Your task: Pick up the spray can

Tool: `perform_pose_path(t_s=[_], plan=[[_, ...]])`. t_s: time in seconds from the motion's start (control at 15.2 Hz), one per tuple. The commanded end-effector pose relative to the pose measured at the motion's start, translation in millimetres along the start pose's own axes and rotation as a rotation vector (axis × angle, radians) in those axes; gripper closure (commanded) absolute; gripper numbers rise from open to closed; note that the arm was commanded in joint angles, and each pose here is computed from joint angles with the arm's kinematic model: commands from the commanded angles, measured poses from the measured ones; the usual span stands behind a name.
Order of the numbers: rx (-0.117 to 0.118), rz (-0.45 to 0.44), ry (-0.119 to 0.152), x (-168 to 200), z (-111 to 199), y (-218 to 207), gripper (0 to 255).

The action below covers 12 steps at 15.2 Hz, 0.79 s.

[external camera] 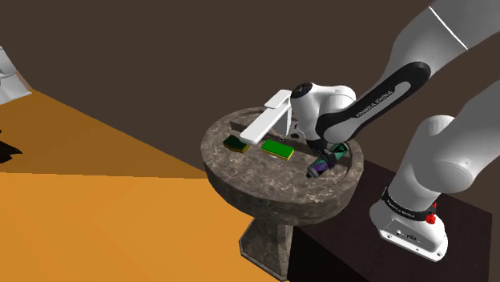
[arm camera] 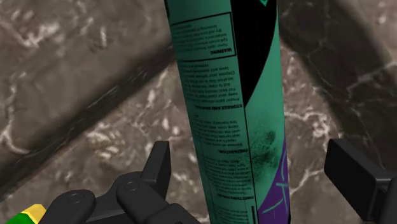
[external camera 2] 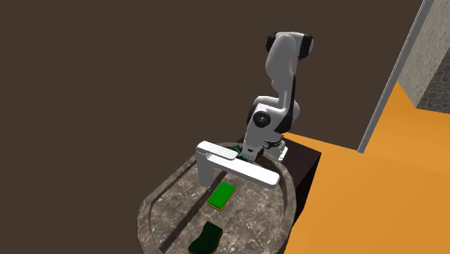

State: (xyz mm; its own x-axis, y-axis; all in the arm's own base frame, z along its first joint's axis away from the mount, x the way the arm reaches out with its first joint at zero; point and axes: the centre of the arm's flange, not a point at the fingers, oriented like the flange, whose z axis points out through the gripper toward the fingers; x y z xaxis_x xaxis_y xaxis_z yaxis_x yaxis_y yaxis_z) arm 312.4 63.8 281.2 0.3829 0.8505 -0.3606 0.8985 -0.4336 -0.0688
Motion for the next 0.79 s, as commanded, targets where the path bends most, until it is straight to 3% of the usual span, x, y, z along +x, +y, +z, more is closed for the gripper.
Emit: perform_pose_path(t_s=[0.0,0.13,0.2,0.73], plan=[[0.0,-0.001,0.001,5.1,12.3,2.1,0],[0.0,-0.001,0.001,5.1,12.3,2.1,0],[0.0,-0.001,0.001,5.0,11.6,2.4,255],[0.0,-0.001,0.001,5.0,11.6,2.3,255]])
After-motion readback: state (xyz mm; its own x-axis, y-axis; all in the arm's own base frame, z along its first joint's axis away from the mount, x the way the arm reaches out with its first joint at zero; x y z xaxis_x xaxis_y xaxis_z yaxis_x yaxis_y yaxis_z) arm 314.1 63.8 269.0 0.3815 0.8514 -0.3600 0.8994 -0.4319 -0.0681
